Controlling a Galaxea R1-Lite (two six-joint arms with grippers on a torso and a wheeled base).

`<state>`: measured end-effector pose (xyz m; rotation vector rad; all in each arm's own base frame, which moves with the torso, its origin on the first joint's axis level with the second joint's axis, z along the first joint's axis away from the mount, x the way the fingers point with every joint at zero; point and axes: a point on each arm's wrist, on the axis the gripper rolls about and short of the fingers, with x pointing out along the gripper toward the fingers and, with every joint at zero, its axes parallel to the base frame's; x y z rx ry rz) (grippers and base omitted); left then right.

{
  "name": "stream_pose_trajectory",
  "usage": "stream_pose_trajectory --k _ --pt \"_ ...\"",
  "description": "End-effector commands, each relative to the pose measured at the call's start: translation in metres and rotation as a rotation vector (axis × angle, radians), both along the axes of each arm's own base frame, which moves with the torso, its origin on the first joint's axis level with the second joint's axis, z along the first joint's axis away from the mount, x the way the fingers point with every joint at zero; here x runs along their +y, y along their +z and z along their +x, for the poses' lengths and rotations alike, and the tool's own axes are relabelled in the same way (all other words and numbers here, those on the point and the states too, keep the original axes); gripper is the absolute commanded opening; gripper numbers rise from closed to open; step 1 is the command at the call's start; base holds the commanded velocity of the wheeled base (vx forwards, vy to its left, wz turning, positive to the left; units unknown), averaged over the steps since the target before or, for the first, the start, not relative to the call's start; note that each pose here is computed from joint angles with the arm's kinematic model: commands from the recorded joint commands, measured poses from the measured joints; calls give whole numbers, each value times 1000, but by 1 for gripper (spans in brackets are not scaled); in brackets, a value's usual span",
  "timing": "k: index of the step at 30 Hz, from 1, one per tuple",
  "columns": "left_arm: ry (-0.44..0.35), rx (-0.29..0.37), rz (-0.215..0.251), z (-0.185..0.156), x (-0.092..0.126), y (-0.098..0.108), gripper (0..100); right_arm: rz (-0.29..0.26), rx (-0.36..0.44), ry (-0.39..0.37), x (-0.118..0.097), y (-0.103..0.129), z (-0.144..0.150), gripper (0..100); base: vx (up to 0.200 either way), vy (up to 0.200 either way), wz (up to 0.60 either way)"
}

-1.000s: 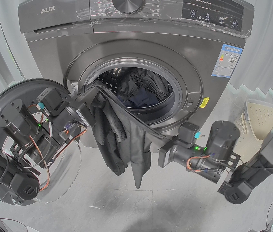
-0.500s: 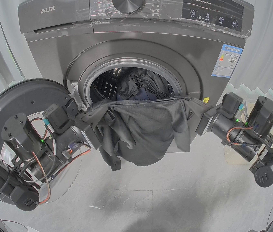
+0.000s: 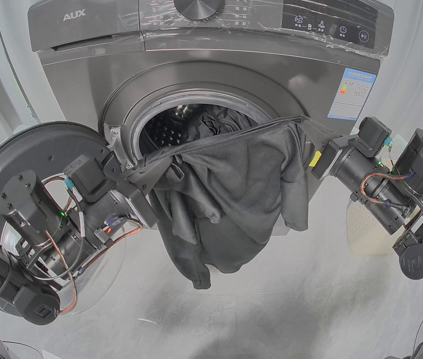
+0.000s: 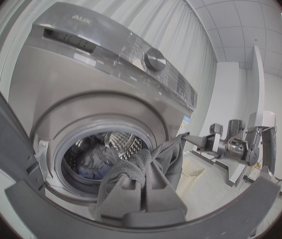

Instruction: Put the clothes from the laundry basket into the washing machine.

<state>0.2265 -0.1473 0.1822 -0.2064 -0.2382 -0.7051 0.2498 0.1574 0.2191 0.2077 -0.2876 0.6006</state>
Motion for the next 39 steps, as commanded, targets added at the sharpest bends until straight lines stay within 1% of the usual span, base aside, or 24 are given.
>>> stream_pose_trajectory --k 1,3,14,15,17,22,24,26,28,30,35,38,39 --pt "6 -52 -37 -2 2 16 0 1 -1 6 1 0 -1 0 0 0 0" --pt "5 -61 -45 -3 3 19 0 1 0 5 1 0 -1 0 0 0 0" --pt "8 -78 -54 -5 2 24 0 2 -1 3 0 1 -2 0 0 0 0" --pt "7 -87 -62 -6 2 27 0 4 -4 3 0 1 -2 0 0 0 0" --pt "7 -89 -64 -6 2 27 0 5 -3 2 0 1 -2 0 0 0 0" --pt "6 -89 -62 -6 2 27 0 6 -2 3 0 2 -3 0 0 0 0" --pt "5 -79 -55 -4 0 24 0 4 5 0 0 0 -3 0 0 0 0" --pt "2 -71 -48 -3 -1 21 0 6 21 -5 -1 -4 -4 0 0 0 0" --pt "-1 -53 -33 1 -5 15 0 -2 57 10 1 -12 -8 0 0 0 0" --pt "-6 -57 -31 1 -7 15 0 -19 85 27 3 -19 -13 0 0 0 0" --pt "3 -83 -12 0 -8 17 0 -89 185 96 16 -48 -31 0 0 0 0" --pt "2 -86 -11 1 -8 17 0 -112 238 136 31 -61 -34 0 0 0 0" --pt "2 -88 -12 1 -9 17 0 -114 240 139 32 -62 -34 100 0 0 0"
